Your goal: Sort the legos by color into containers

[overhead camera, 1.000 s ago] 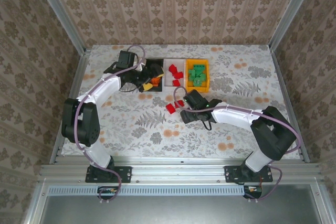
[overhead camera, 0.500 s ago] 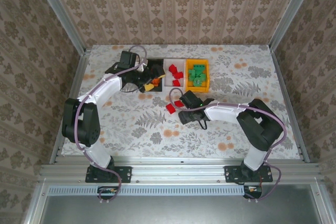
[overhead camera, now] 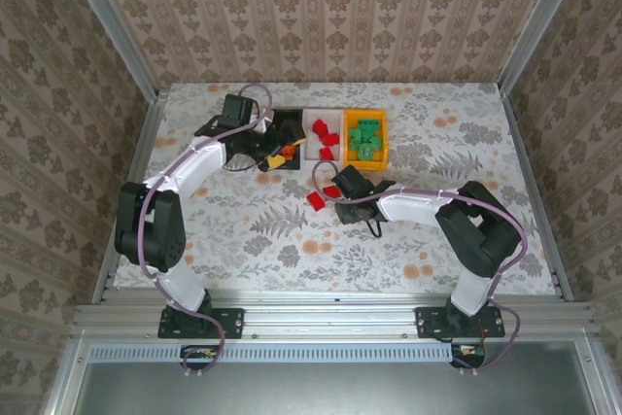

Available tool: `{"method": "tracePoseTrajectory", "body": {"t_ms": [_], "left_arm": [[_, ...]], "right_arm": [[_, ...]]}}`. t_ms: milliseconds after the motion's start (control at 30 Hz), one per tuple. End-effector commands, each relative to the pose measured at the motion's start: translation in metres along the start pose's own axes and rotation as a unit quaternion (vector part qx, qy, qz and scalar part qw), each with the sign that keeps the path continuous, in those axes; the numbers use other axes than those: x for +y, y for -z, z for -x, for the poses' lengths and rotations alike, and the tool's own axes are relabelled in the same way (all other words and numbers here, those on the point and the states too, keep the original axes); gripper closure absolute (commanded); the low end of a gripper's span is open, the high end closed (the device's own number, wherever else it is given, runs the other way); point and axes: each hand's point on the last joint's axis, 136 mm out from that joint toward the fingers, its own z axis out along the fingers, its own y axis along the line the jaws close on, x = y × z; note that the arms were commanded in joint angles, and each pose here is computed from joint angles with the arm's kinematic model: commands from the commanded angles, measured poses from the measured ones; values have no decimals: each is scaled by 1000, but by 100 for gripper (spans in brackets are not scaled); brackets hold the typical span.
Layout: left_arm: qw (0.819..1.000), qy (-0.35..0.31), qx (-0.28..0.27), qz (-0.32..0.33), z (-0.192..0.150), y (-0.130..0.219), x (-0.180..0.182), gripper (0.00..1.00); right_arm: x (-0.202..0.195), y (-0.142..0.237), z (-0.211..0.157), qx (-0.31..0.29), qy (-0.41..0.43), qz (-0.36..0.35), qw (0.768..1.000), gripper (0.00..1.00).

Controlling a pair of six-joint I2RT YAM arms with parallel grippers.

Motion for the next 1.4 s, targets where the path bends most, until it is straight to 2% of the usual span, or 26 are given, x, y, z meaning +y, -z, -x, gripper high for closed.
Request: {"method": "tracePoseTrajectory", "body": {"t_ms": [0,100,233,367,633,800,900,1100,1200,1367], "left_arm": [[1000,-10,-2,-8,0,6,-8,0],[1000,-10,-6,-8,3,9,-9,0],[1000,4,-27,-4,19,21,2,0],[998,27,-54,4,39,34,22,0],[998,34,-60,0,45,40,25,0],[998,33,-60,-5,44,41,22,0],[998,32,-57,-7,43,40,20,0],[998,29,-53,-8,40,36,18,0],[998,26,-51,-7,38,36,16,0],[998,24,-54,-7,37,38,14,0]], "right_arm": [[-3,13,10,-21,-17,-1,1000,60],[2,30,38,-54,-23,11,998,60],[4,46,101,-103,-19,7,994,61],[1,25,156,-107,-21,-17,994,61],[-6,-10,210,-99,-16,-39,994,60],[-15,-17,216,-92,-22,-44,995,56],[-14,-17,218,-92,-20,-37,995,42],[-3,23,227,-127,-5,-30,991,37],[11,46,208,-143,-4,-13,990,38],[52,50,139,-115,31,35,992,43]]}}
